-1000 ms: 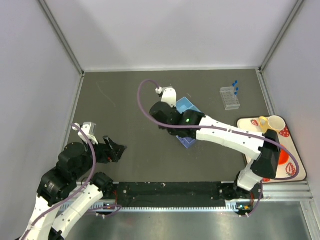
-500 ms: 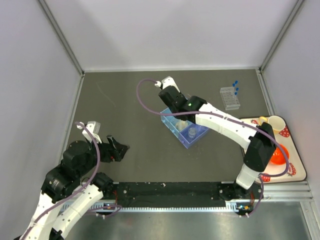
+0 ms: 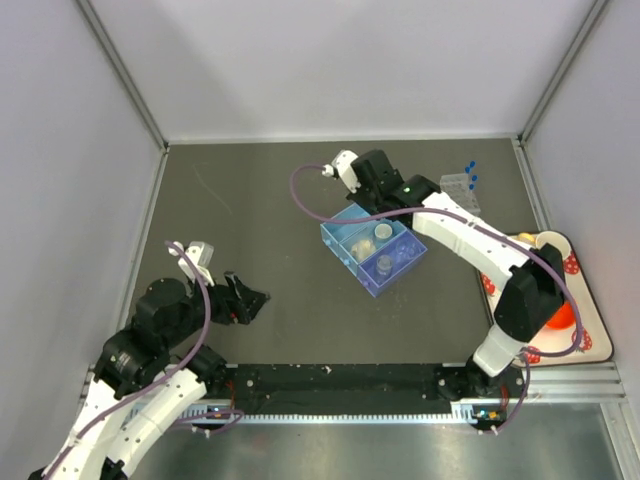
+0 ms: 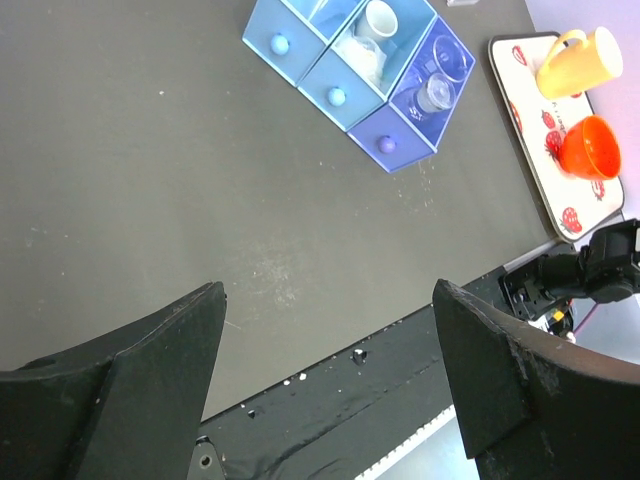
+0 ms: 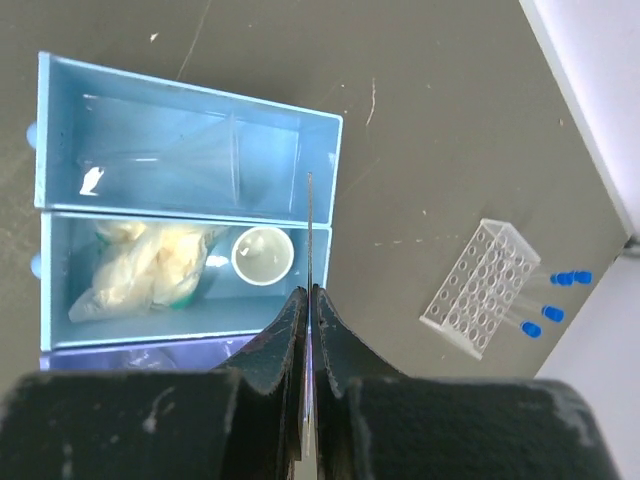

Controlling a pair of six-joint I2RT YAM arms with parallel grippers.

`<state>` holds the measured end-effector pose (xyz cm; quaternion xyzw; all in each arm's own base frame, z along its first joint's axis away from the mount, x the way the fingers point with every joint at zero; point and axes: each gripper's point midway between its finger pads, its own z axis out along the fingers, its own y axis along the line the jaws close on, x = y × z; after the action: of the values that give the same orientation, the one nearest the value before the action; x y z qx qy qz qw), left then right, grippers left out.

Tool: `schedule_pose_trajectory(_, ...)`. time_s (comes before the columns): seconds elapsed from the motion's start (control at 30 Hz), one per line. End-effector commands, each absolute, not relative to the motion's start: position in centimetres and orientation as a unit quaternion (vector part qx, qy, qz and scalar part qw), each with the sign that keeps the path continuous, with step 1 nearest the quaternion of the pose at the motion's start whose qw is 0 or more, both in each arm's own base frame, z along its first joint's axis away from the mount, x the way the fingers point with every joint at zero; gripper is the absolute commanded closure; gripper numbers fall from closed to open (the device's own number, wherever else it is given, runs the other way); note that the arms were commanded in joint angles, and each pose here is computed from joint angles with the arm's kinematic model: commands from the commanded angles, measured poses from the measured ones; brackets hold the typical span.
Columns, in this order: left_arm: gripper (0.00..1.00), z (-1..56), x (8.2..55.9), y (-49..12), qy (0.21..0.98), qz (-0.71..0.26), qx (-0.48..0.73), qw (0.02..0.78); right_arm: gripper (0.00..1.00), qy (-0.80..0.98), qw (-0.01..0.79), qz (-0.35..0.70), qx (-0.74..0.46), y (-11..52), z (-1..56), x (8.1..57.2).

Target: Organize the chemistry lab equipment

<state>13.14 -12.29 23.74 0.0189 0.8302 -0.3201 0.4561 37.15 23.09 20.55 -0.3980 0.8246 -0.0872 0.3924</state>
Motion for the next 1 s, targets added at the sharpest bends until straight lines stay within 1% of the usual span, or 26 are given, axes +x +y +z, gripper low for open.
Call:
schedule_pose_trajectory(0.0,0.1,24.7,13.5,-13.6,0.812,-0.35,0.035,0.466,1.0,0.76,0.416,-0.034,-0.499,24.2,23.1,36.2)
schedule_pose_trajectory(0.13,0.1,24.4,13.5,-13.9,0.812,-0.356,0.039,0.461,1.0,0.723,0.385,0.005,-0.574,24.0,21.8,35.0)
schedule_pose_trajectory(0.3,0.1,24.3,13.5,-14.0,0.812,-0.358,0.041,0.46,1.0,0.645,0.376,0.067,-0.662,24.7,21.0,33.5)
schedule_pose_trajectory(0.4,0.11,24.3,13.5,-14.1,0.812,-0.359,0.043,0.458,1.0,0.611,0.367,0.082,-0.696,24.7,20.5,33.6)
schedule_pose_trajectory(0.63,0.11,24.1,13.8,-14.2,0.815,-0.355,0.042,0.456,1.0,0.552,0.359,0.084,-0.748,25.2,21.1,35.8)
schedule_pose_trajectory(0.77,0.11,24.0,14.1,-14.5,0.819,-0.354,0.041,0.45,1.0,0.531,0.323,0.092,-0.778,25.9,19.3,36.7)
schedule_pose_trajectory(0.8,0.11,24.0,14.2,-14.6,0.818,-0.355,0.041,0.451,1.0,0.524,0.327,0.097,-0.781,26.3,19.8,36.9)
schedule_pose_trajectory(0.97,0.11,23.2,14.7,-15.3,0.825,-0.357,0.044,0.435,1.0,0.509,0.304,0.093,-0.8,26.6,18.0,37.9)
